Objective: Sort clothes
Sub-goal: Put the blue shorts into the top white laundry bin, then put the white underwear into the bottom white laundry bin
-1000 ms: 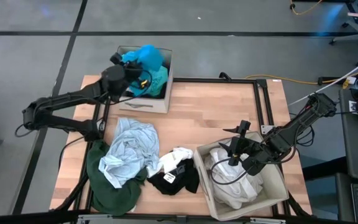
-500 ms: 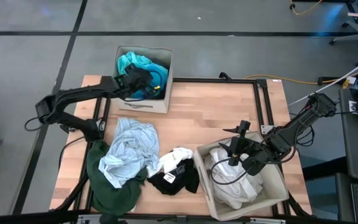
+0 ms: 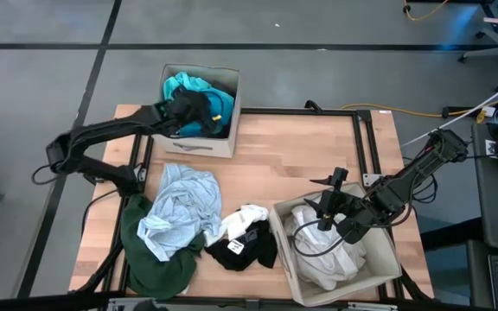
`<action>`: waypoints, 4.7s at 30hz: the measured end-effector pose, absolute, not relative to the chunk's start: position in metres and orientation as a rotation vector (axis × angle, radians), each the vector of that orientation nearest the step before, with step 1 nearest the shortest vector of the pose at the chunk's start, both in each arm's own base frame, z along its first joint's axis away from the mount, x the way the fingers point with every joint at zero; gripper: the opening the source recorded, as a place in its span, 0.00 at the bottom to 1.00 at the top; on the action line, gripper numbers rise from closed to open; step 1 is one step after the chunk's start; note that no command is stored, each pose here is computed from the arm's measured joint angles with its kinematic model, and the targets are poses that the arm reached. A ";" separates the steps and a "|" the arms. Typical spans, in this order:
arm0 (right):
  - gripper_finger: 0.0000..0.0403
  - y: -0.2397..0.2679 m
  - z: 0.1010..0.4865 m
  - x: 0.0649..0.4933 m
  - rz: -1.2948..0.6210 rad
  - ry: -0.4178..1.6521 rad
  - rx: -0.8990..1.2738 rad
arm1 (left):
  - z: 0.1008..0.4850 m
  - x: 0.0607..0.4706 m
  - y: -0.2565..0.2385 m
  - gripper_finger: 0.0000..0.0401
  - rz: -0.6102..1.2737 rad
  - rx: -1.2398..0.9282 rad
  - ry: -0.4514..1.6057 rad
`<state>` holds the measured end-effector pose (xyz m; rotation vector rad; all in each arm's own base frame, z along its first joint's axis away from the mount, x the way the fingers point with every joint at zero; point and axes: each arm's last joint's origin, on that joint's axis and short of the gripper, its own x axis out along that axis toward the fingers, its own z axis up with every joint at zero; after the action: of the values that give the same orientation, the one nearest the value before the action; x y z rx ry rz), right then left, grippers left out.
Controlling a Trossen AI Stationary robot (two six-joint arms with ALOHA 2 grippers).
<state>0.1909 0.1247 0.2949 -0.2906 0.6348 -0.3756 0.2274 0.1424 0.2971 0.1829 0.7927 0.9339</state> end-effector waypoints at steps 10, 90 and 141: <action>0.70 0.125 0.295 0.191 -0.375 0.635 -0.291 | 0.369 0.207 0.102 0.55 0.833 0.106 0.520; 0.70 0.135 0.332 0.202 -0.245 0.528 -0.221 | 0.219 0.312 -0.103 0.02 0.199 0.074 0.695; 0.11 0.099 0.327 0.322 -0.022 0.363 -0.431 | 0.313 0.282 -0.094 0.31 0.157 0.136 0.267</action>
<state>0.3215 0.0995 0.3270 -0.4305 0.3630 -0.0220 0.2824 -0.0940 0.3131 0.1358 0.2671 0.1569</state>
